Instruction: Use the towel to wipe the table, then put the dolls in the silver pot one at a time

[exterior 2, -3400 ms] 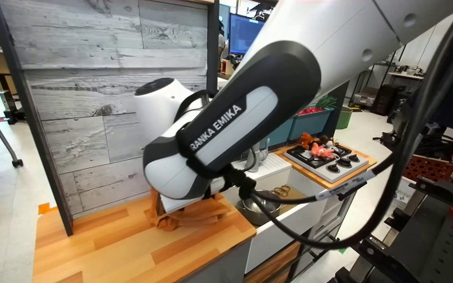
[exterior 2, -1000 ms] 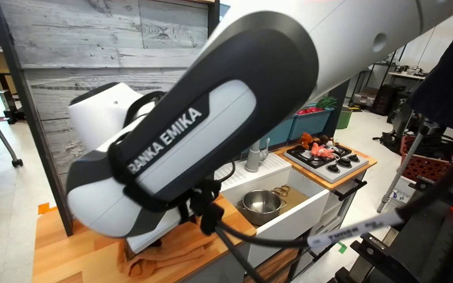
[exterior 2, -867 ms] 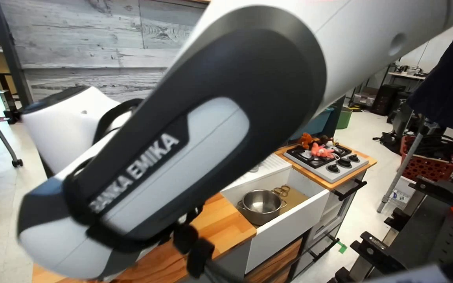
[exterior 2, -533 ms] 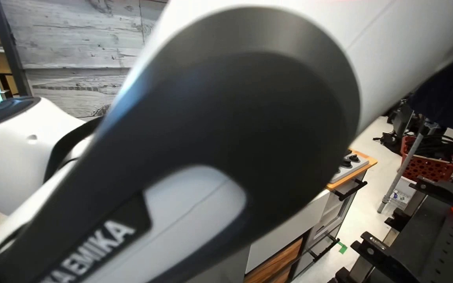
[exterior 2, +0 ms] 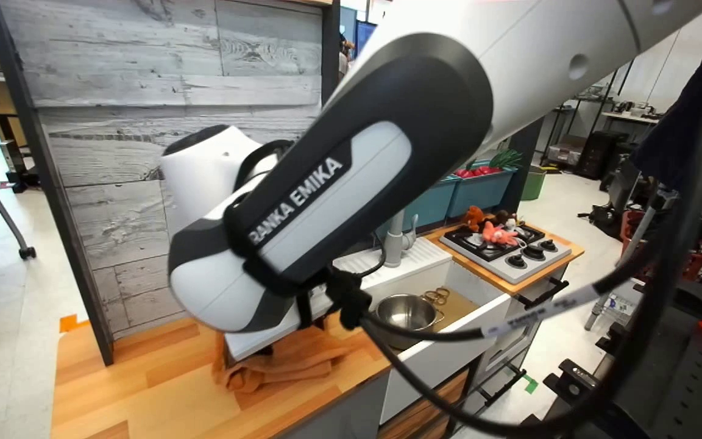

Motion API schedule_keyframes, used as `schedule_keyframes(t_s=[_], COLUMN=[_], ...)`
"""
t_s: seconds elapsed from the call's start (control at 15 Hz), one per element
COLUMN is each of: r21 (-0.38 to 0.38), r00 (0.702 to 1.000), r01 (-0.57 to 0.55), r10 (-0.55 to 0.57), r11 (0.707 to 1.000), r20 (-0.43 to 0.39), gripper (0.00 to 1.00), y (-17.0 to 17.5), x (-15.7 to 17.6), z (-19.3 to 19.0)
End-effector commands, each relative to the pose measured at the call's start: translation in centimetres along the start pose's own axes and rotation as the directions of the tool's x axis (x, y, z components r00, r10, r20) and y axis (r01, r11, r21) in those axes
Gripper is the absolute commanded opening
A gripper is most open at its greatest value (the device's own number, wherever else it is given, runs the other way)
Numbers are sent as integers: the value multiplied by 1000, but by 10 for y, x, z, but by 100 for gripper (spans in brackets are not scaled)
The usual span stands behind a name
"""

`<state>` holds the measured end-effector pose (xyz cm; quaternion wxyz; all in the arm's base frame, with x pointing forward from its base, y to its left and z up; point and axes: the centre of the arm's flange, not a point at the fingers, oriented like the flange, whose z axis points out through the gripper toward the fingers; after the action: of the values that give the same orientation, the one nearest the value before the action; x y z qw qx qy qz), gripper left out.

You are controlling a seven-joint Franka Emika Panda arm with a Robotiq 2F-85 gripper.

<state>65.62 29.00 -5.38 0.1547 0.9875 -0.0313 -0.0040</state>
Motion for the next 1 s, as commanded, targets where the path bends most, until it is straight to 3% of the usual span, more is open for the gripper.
schedule_keyframes(t_s=[0.0,0.27,0.67,0.8,0.93], r21=[-18,25,133,132,112], r00=[988,995,978,977,982], r01=[-90,57,200,206,176], r10=[92,-59,-205,-211,-183], r11=[996,998,971,970,978], r20=[127,75,26,23,52], gripper=[100,100,100,100,100], y=[32,-19,-119,-123,-99], x=[3,-19,-50,-51,-41], z=[54,49,8,9,20])
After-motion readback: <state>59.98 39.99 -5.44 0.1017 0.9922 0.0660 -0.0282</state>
